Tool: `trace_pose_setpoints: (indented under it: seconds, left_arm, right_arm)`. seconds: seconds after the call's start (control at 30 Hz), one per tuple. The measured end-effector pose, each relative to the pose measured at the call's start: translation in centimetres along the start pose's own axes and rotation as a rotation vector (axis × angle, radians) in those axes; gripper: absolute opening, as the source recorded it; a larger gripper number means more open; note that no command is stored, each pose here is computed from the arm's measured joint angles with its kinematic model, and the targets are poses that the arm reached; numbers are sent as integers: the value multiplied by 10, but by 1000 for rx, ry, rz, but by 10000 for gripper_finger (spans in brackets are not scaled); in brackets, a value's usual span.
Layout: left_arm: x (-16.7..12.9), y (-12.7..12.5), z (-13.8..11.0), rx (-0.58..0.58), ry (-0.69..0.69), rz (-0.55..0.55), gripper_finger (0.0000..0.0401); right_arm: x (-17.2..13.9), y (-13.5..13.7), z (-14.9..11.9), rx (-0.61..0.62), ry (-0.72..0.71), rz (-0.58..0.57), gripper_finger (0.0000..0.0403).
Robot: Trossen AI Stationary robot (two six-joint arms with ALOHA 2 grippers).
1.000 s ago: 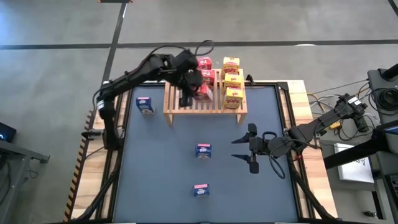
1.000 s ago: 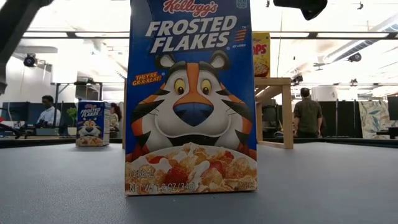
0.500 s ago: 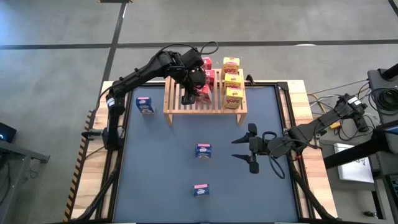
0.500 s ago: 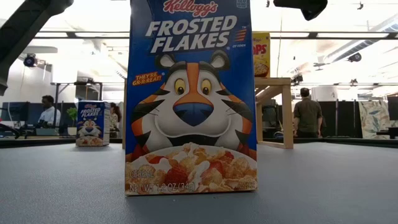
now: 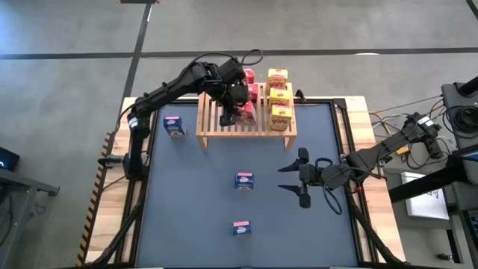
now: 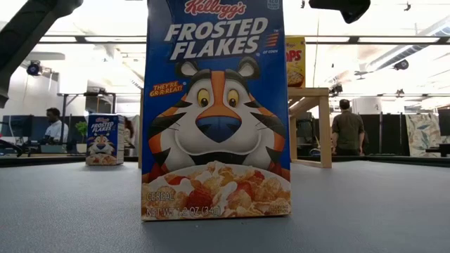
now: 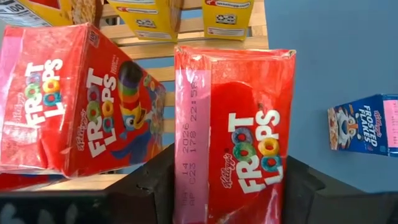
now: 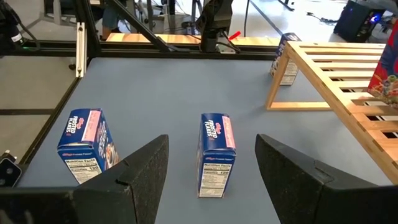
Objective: Stack cereal on shelf
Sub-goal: Put the red cereal box on the shelf aligned with the other red cereal boxes
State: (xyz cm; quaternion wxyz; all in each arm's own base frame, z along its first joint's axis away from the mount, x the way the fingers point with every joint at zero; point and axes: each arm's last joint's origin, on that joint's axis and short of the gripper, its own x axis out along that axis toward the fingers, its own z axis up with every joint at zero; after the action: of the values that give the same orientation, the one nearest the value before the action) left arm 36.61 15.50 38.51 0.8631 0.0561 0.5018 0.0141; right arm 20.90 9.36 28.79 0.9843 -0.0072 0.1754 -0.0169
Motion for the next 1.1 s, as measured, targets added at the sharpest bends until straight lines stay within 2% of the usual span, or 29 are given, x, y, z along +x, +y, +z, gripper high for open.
trace_pose_setpoints:
  seconds: [0.27,0.53,0.77,1.1]
  left_arm:
    - [0,0,1,-4,-8,4,211]
    - [0,1,2,-3,-18,8,217]
    - [0,1,2,-1,-18,6,201]
    - [0,2,5,9,-63,-1,150]
  right_arm:
    - [0,0,0,0,0,0,228]
    - [0,0,0,0,0,0,228]
    - [0,0,-1,2,3,-1,228]
    - [2,-1,-9,2,19,-22,228]
